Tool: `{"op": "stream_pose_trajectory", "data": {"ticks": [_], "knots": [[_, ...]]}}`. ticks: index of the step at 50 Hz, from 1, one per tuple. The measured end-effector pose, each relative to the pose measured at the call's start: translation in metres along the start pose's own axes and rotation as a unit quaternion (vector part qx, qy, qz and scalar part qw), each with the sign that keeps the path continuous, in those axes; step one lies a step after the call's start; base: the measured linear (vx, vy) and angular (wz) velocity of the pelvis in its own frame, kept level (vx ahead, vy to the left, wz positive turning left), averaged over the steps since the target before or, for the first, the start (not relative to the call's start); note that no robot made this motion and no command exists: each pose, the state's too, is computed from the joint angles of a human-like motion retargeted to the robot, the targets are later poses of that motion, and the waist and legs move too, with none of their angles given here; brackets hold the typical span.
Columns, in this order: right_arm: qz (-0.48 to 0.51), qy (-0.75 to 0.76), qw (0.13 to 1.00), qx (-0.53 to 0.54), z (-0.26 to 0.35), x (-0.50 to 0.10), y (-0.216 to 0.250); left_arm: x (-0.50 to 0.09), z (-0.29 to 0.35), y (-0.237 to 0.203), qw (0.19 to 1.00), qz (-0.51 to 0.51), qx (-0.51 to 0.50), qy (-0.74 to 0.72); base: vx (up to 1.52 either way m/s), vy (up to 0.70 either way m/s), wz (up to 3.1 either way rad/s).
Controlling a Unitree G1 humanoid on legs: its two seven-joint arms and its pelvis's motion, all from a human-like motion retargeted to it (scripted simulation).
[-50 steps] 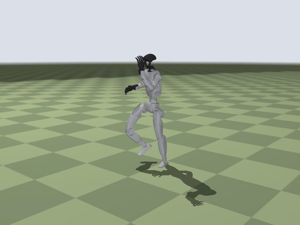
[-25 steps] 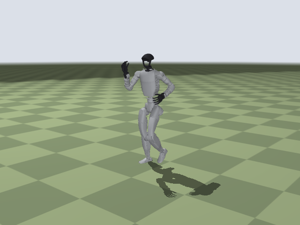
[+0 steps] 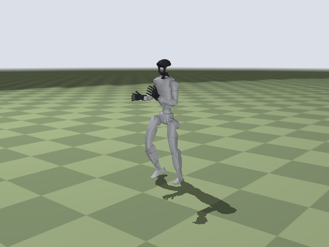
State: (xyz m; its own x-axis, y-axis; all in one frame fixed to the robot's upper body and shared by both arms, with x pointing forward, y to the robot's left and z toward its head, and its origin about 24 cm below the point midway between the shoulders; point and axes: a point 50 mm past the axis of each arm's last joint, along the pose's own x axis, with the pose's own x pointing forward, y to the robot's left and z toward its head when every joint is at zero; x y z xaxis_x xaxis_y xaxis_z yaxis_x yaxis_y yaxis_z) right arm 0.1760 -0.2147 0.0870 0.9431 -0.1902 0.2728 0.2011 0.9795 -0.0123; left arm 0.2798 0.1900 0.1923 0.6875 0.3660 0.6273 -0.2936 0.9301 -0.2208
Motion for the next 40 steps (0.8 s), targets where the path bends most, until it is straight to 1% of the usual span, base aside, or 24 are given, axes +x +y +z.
{"op": "stream_pose_trajectory", "data": {"ticks": [3,6,9,13,17,21,23,26,30,33,35,37,40], "knots": [[0.009,0.094,0.993,-0.065,-0.014,-0.044,-0.029,0.046,0.075,-0.031,0.982,-0.065,-0.057,-0.169,-0.06,0.12,0.68],[0.006,0.167,0.982,-0.090,-0.019,-0.075,-0.050,0.069,0.135,-0.055,0.945,-0.144,-0.041,-0.291,-0.10,0.09,0.52],[-0.004,0.185,0.978,-0.092,-0.019,-0.082,-0.058,0.075,0.168,-0.076,0.917,-0.185,-0.029,-0.353,-0.10,0.05,0.42],[0.019,0.145,0.984,-0.105,-0.021,-0.061,-0.048,0.071,0.171,-0.092,0.910,-0.209,-0.054,-0.354,-0.03,0.00,0.12],[0.036,0.080,0.991,-0.104,-0.025,-0.021,-0.027,0.060,0.129,-0.087,0.935,-0.228,-0.079,-0.261,0.00,0.00,0.00],[0.029,-0.026,0.998,-0.050,-0.005,0.039,0.005,0.027,0.053,-0.049,0.973,-0.197,-0.073,-0.093,0.03,-0.09,-0.01],[0.028,-0.102,0.994,-0.024,0.022,0.072,0.024,-0.003,0.015,-0.020,0.984,-0.170,-0.054,0.009,-0.04,-0.19,-0.57],[0.026,-0.219,0.975,0.015,0.076,0.110,0.047,-0.060,-0.021,0.031,0.972,-0.172,0.001,0.159,-0.10,-0.22,-0.93],[0.017,-0.360,0.932,0.039,0.152,0.134,0.054,-0.126,-0.022,0.101,0.929,-0.172,0.088,0.315,-0.07,-0.14,-1.18],[0.024,-0.428,0.903,0.019,0.196,0.144,0.057,-0.165,-0.006,0.146,0.897,-0.136,0.143,0.397,-0.10,-0.09,-0.97],[0.028,-0.460,0.887,0.004,0.217,0.146,0.063,-0.187,0.007,0.166,0.880,-0.097,0.161,0.435,-0.13,-0.08,-0.72],[0.032,-0.482,0.876,0.003,0.229,0.144,0.072,-0.201,0.012,0.172,0.875,-0.060,0.161,0.452,-0.11,-0.03,-0.42],[0.043,-0.493,0.869,0.025,0.232,0.136,0.084,-0.204,0.007,0.160,0.883,-0.046,0.150,0.443,-0.08,0.02,0.03]]}}
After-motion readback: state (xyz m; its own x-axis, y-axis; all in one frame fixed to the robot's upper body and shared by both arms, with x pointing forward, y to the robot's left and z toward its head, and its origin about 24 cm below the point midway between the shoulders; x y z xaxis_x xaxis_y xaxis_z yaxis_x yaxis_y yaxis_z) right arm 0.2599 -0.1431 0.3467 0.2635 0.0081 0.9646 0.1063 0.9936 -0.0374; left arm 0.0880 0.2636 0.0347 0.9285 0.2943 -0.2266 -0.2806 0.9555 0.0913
